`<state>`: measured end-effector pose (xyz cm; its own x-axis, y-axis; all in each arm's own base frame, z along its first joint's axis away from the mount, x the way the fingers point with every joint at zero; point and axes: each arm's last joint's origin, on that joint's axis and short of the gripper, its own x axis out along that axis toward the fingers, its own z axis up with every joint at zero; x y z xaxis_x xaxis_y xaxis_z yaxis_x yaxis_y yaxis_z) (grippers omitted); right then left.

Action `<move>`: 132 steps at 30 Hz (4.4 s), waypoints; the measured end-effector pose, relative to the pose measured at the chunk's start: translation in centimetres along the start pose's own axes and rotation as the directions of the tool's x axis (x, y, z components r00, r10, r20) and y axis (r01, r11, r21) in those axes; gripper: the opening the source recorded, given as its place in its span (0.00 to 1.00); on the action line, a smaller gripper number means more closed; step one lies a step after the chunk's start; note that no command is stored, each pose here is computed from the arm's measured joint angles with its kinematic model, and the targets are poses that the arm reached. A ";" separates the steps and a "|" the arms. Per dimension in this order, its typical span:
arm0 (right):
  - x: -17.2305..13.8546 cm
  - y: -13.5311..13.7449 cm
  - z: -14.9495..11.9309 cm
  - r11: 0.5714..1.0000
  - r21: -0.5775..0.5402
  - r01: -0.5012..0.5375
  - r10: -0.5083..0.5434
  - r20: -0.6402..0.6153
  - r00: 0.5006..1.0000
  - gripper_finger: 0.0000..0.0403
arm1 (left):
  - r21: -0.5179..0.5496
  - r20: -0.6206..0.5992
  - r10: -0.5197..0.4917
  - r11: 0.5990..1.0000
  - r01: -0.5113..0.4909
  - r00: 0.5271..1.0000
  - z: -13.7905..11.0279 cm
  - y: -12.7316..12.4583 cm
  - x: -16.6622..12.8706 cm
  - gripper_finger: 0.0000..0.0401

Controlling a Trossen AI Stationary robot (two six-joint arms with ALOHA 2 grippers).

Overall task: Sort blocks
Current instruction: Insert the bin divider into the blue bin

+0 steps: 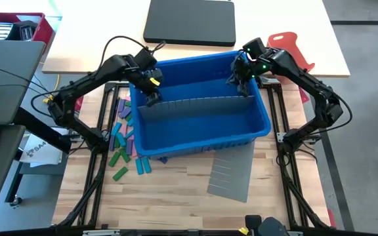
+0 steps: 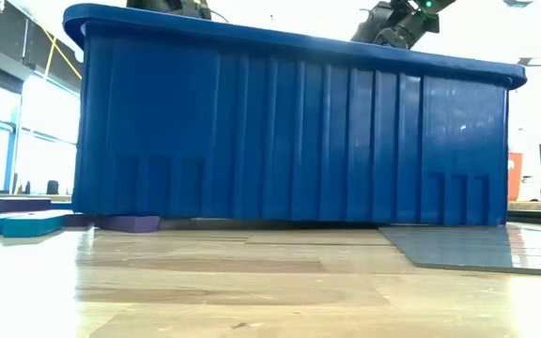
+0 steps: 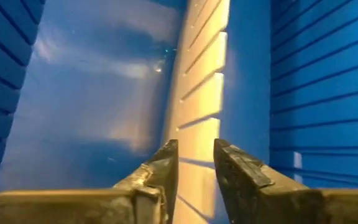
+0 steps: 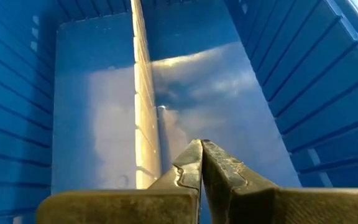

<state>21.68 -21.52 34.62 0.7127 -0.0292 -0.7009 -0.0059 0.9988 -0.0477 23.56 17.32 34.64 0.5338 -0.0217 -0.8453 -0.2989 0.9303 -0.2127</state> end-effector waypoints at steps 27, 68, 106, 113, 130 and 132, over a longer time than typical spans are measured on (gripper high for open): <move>-3.1 1.8 0.5 0.997 -0.056 0.045 -0.043 0.040 0.998 0.01 | -0.031 -0.093 0.086 0.995 -0.090 0.992 -3.5 0.0 -0.7 0.30; -3.2 1.9 0.5 0.998 -0.036 0.048 -0.046 0.043 0.998 0.01 | -0.032 -0.006 0.110 0.993 -0.110 0.994 -4.1 -0.2 -0.8 0.30; -3.2 1.8 0.5 0.998 -0.041 0.049 -0.047 0.044 0.998 0.01 | -0.018 -0.217 0.100 0.994 -0.106 0.971 -5.5 -1.7 -2.3 0.30; -3.2 1.8 0.5 0.998 -0.042 0.048 -0.046 0.045 0.998 0.01 | -0.019 -0.284 0.085 0.995 -0.094 0.955 -6.3 -1.7 -0.8 0.30; -3.2 1.8 0.6 0.998 -0.053 0.047 -0.044 0.047 0.998 0.01 | 0.016 -0.295 0.123 0.992 -0.124 0.948 -6.4 -1.7 -0.1 0.02; -3.2 1.8 0.6 0.998 -0.053 0.047 -0.044 0.047 0.998 0.01 | 0.012 -0.282 0.126 0.992 -0.127 0.951 -6.2 -1.8 -0.4 0.03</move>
<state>19.77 -19.56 37.18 0.7446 -0.0714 -0.6637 -0.0098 0.9930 -0.1178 18.98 13.40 32.37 0.2469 -0.0072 -0.9690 -0.3545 0.9300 -0.0973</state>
